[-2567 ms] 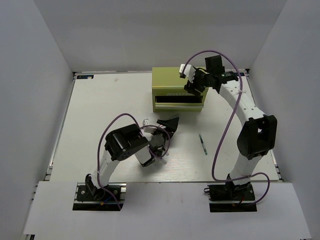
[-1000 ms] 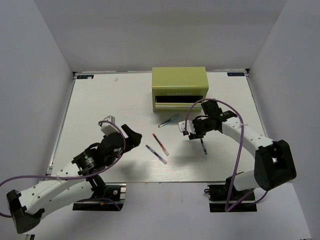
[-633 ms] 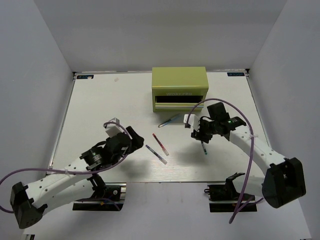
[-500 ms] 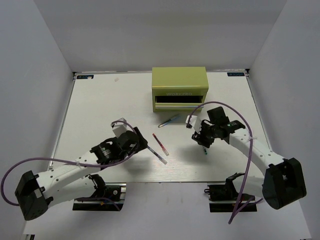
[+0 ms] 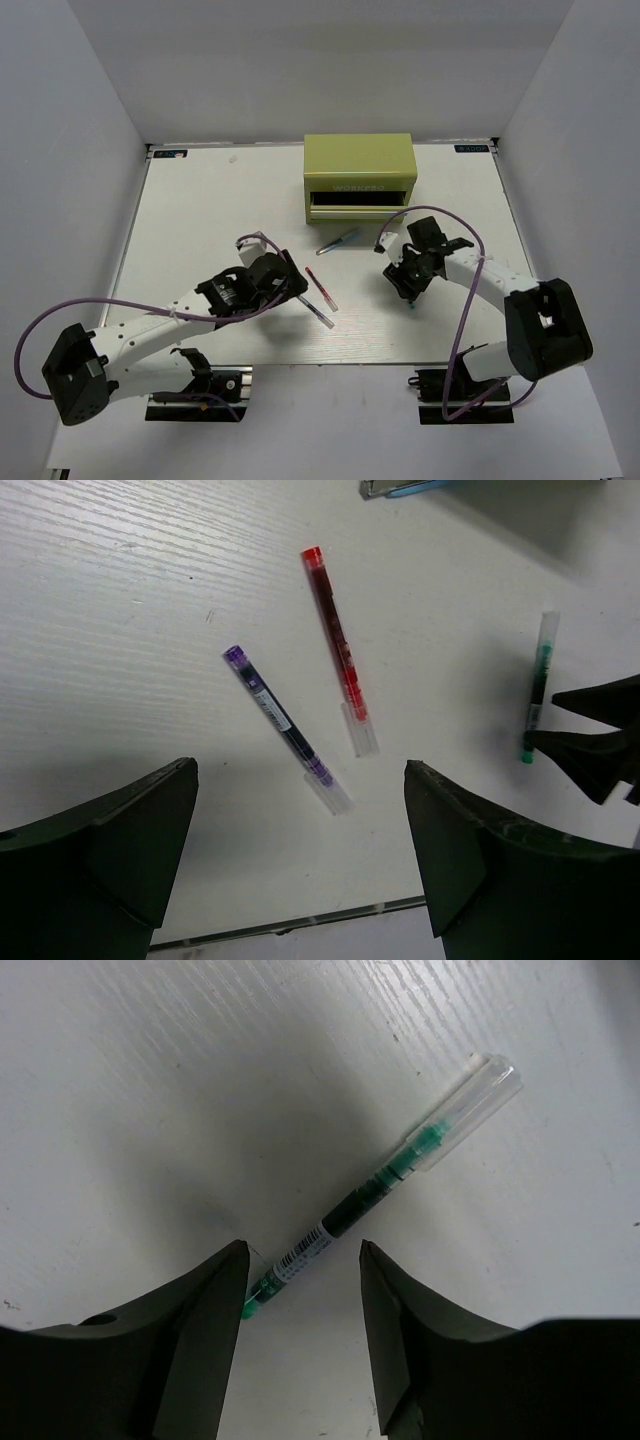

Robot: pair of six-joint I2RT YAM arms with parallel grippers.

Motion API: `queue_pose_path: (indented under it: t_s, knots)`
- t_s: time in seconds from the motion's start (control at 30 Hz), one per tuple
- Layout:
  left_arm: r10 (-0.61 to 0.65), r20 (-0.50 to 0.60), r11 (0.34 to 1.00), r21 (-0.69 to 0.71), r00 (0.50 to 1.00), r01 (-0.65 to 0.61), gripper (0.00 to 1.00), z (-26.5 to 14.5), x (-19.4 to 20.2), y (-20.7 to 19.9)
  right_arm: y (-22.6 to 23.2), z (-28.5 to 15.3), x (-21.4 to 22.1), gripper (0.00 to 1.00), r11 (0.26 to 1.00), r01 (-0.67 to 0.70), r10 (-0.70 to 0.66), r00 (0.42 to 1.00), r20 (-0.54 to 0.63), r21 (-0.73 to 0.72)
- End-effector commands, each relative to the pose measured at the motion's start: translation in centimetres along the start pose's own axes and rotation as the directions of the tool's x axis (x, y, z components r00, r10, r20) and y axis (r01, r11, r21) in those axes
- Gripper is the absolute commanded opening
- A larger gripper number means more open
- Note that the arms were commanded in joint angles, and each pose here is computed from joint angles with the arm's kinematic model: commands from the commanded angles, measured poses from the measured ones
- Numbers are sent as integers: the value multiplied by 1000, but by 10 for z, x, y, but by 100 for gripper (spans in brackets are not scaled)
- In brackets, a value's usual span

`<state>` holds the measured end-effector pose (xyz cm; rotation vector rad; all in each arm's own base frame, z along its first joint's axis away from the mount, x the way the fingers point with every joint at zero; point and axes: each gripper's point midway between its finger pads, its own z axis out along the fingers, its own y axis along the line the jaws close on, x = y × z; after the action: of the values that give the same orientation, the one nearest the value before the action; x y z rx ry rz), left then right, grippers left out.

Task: Sort the stationery into containers
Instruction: Pick up the pen from the center of the board.

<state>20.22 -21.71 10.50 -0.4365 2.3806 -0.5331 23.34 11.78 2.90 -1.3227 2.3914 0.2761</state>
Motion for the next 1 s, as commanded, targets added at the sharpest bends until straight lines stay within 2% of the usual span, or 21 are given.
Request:
queue_pose_path:
  t_s: [0.0,0.3,0.4,0.53,0.57,0.67,0.7,0.73,0.77,0.83,0.9,0.97]
  knots:
    - [-58,14,997,52,998,57,94,-10,-7,-10,-9,4,-16,54,998,-67,66,997,39,15]
    - [-92,7,995,39,996,91,91,-9,-3,-4,-7,23,-5,46,993,-119,119,993,0,2]
    - [-87,-5,996,32,996,87,91,-7,-1,-5,-2,27,1,34,992,-123,123,992,-15,-16]
    - [-100,-27,995,27,995,101,90,-3,4,-7,8,30,7,5,992,-108,106,994,-29,-69]
    - [-101,-27,994,27,995,101,90,-3,4,-7,12,29,9,1,992,-98,95,995,-32,-84]
    - [-156,-50,988,-11,986,156,88,5,12,-5,29,14,-8,0,982,20,-9,998,57,-188]
    - [-172,-58,985,-45,983,169,87,9,16,1,31,8,-19,0,969,131,-107,987,122,-209]
    - [-203,-71,978,-56,977,199,87,10,19,-1,38,-6,-22,0,960,170,-139,979,148,-224]
    - [-200,-86,979,-66,976,195,87,11,23,0,37,-20,-46,0,931,291,-234,940,249,-220]
    - [-206,-105,976,-91,973,197,86,17,28,0,46,-41,-53,0,904,361,-290,911,292,-229]
    - [-235,-115,970,-93,965,225,85,18,29,-7,39,-64,-86,0,857,491,-404,826,393,-153]
    - [-263,-138,962,-117,955,248,85,23,35,-10,25,-91,-119,0,826,561,-486,756,438,-52]
